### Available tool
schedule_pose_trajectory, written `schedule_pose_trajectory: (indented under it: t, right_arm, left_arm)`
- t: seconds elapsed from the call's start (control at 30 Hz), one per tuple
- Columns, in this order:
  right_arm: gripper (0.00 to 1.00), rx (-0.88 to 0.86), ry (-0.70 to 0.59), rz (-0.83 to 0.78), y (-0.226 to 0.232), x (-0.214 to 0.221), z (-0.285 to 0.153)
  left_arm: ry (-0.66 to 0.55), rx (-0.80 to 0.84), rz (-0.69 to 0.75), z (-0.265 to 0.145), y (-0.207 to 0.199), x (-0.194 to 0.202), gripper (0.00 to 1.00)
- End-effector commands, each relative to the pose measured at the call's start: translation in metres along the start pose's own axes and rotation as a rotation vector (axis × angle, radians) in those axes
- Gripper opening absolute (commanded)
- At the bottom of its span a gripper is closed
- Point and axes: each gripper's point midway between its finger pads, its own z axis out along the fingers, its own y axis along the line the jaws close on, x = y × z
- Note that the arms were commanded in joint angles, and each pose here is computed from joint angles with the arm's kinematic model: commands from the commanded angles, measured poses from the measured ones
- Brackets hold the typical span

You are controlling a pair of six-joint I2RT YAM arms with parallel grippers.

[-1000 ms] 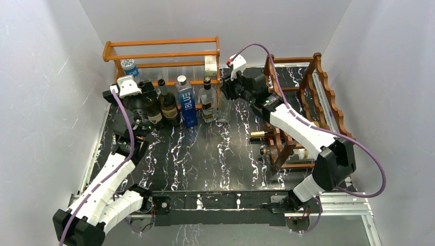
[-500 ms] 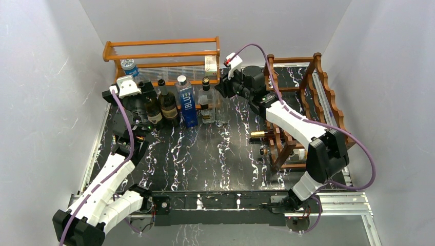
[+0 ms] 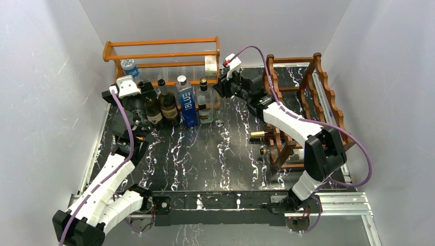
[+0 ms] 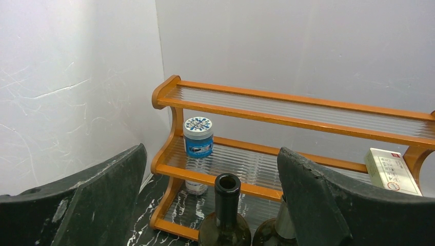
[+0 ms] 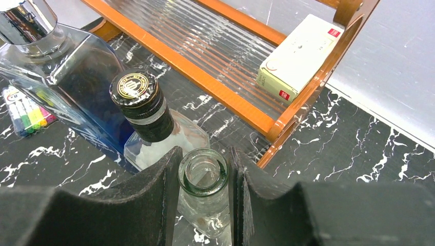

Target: Take the wine bottle off the wine rack

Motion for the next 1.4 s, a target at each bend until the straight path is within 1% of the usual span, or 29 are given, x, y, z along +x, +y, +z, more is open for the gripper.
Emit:
schedule_pose_trajectory:
  t: [0.0, 0.07, 0.1, 0.17, 0.27, 0.37, 0.5, 0.7, 0.77, 0.83, 0.87, 1.03, 1.1, 1.27, 1.37]
  right_arm:
    - [0.00, 0.038, -0.127, -0.031, 0.006, -0.033, -0.001]
    - [0.00, 0.035, -0.112, -0.028, 0.008, -0.026, -0.001]
    - [0.04, 0.040, -0.108, -0.024, 0.007, -0.024, -0.001]
    - [0.24, 0.058, -0.089, -0.011, 0.004, -0.019, -0.001]
    - [0.42, 0.065, -0.068, -0.003, 0.003, -0.017, -0.002]
    - [0.69, 0.080, -0.061, 0.001, 0.001, -0.019, -0.005]
    - [0.97, 0.071, -0.052, -0.021, 0.004, -0.024, -0.014]
    - [0.98, 0.078, -0.010, -0.050, 0.006, -0.035, -0.041]
    - [0.98, 0.078, 0.024, -0.071, 0.007, -0.029, -0.055]
    - [0.98, 0.079, 0.058, -0.116, 0.007, -0.017, -0.072]
    - [0.98, 0.093, 0.099, -0.158, 0.006, 0.002, -0.096]
    - [0.98, 0.119, 0.224, -0.229, 0.003, 0.053, -0.144]
    - [0.98, 0.108, 0.294, -0.260, 0.004, 0.074, -0.160]
    - [0.98, 0.046, 0.440, -0.324, 0.008, 0.107, -0.185]
    - [0.98, 0.033, 0.516, -0.371, 0.005, 0.117, -0.191]
  left_arm:
    - [-0.057, -0.008, -0.051, -0.002, 0.004, -0.019, 0.98]
    - [-0.056, -0.005, -0.051, -0.001, 0.004, -0.019, 0.98]
    - [-0.056, -0.004, -0.052, -0.001, 0.003, -0.019, 0.98]
    - [-0.053, -0.005, -0.047, -0.001, 0.003, -0.017, 0.98]
    - [-0.055, -0.006, -0.050, -0.001, 0.004, -0.018, 0.98]
    - [-0.054, -0.005, -0.048, -0.001, 0.003, -0.017, 0.98]
    - [-0.056, -0.005, -0.051, -0.001, 0.004, -0.019, 0.98]
    - [-0.051, -0.002, -0.054, -0.001, 0.003, -0.018, 0.98]
    - [-0.050, -0.002, -0.054, -0.001, 0.003, -0.017, 0.98]
    - [-0.048, -0.002, -0.056, -0.001, 0.002, -0.017, 0.98]
    - [-0.043, -0.001, -0.061, -0.001, 0.002, -0.016, 0.98]
    - [-0.040, 0.005, -0.066, -0.001, 0.001, -0.017, 0.98]
    - [-0.037, -0.007, -0.059, 0.000, 0.002, -0.015, 0.98]
    - [-0.028, 0.006, -0.061, 0.000, -0.001, -0.013, 0.98]
    - [-0.022, 0.003, -0.061, 0.001, -0.002, -0.011, 0.98]
